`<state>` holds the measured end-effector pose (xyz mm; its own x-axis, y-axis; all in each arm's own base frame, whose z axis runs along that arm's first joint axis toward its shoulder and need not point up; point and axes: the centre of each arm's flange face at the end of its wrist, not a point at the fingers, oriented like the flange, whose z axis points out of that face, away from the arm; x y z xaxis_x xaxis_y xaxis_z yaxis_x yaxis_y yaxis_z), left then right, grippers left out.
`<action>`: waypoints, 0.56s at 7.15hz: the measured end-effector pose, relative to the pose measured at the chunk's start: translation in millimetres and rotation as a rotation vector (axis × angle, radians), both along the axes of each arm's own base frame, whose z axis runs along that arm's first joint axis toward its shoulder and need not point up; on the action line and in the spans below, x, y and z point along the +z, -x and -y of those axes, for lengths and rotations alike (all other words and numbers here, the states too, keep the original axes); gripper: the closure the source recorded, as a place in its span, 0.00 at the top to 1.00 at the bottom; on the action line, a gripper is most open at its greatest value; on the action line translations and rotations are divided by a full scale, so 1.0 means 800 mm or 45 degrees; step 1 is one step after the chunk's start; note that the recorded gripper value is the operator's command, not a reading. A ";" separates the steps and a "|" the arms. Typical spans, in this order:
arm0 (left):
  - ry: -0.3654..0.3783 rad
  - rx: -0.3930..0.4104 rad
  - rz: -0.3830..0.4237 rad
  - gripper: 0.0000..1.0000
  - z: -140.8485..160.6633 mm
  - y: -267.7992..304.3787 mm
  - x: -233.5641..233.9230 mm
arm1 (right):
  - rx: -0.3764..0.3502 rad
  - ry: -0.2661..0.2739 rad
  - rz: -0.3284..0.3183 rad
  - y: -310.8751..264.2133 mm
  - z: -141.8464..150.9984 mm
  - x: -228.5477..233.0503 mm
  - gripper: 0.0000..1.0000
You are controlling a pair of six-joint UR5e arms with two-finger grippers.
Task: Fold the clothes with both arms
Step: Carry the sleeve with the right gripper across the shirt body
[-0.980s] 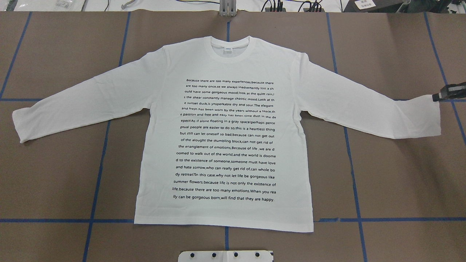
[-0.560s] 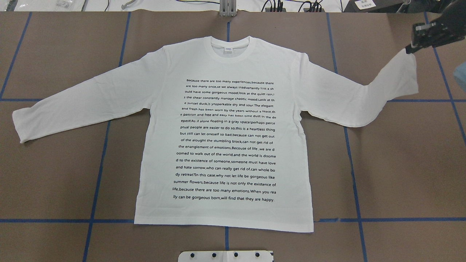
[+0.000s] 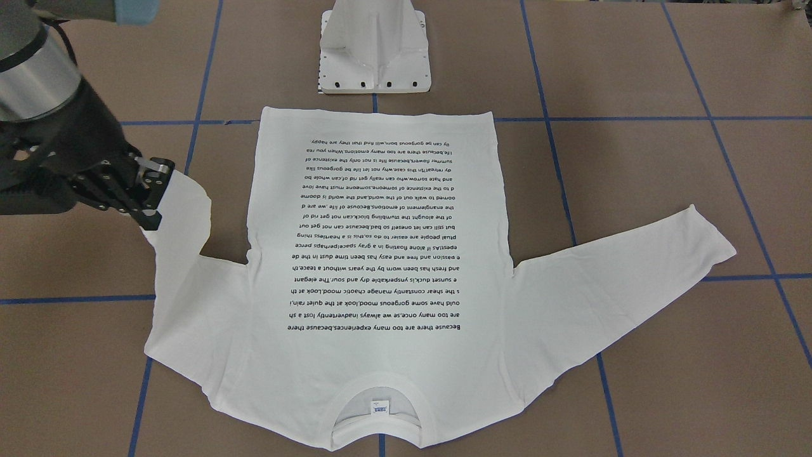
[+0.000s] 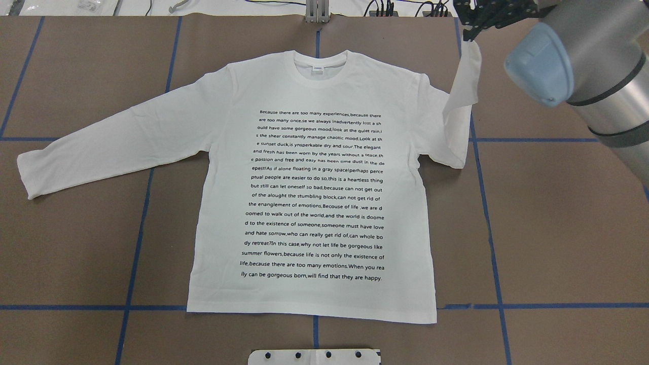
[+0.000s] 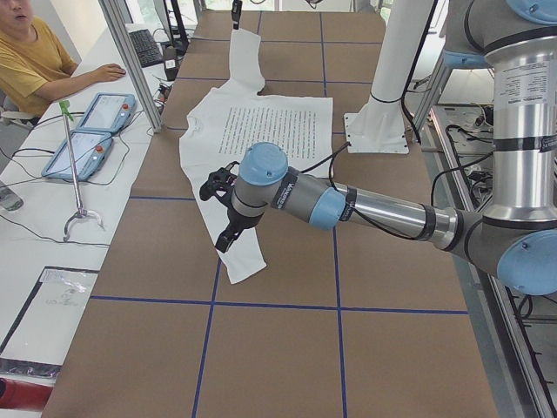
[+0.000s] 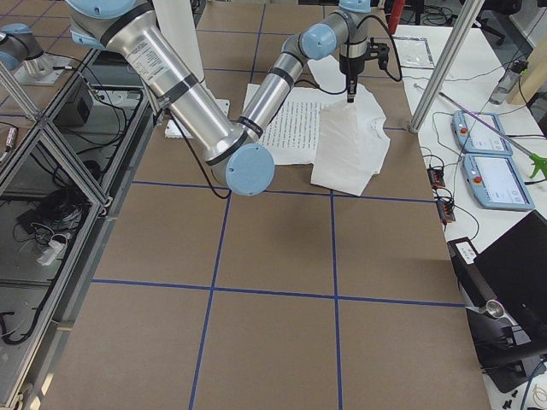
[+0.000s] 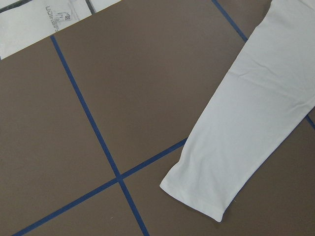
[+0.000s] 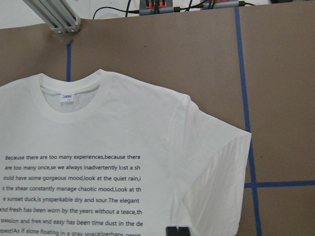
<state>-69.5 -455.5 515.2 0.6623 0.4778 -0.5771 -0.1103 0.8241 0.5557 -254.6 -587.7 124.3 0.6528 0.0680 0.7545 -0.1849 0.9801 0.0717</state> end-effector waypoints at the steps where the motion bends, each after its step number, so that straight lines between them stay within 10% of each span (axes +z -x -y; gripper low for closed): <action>1: 0.005 0.000 0.000 1.00 0.000 0.000 0.002 | 0.032 0.020 0.011 0.052 0.003 -0.057 0.00; 4: 0.025 0.000 0.001 1.00 0.002 0.001 0.014 | 0.085 0.042 0.009 0.236 0.012 -0.175 0.00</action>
<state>-70.0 -456.8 526.0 0.6625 0.4666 -0.5860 -0.1109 0.8348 0.5393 -443.3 -597.0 -15.6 0.6407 0.1360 0.7557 -0.2501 0.9675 0.0379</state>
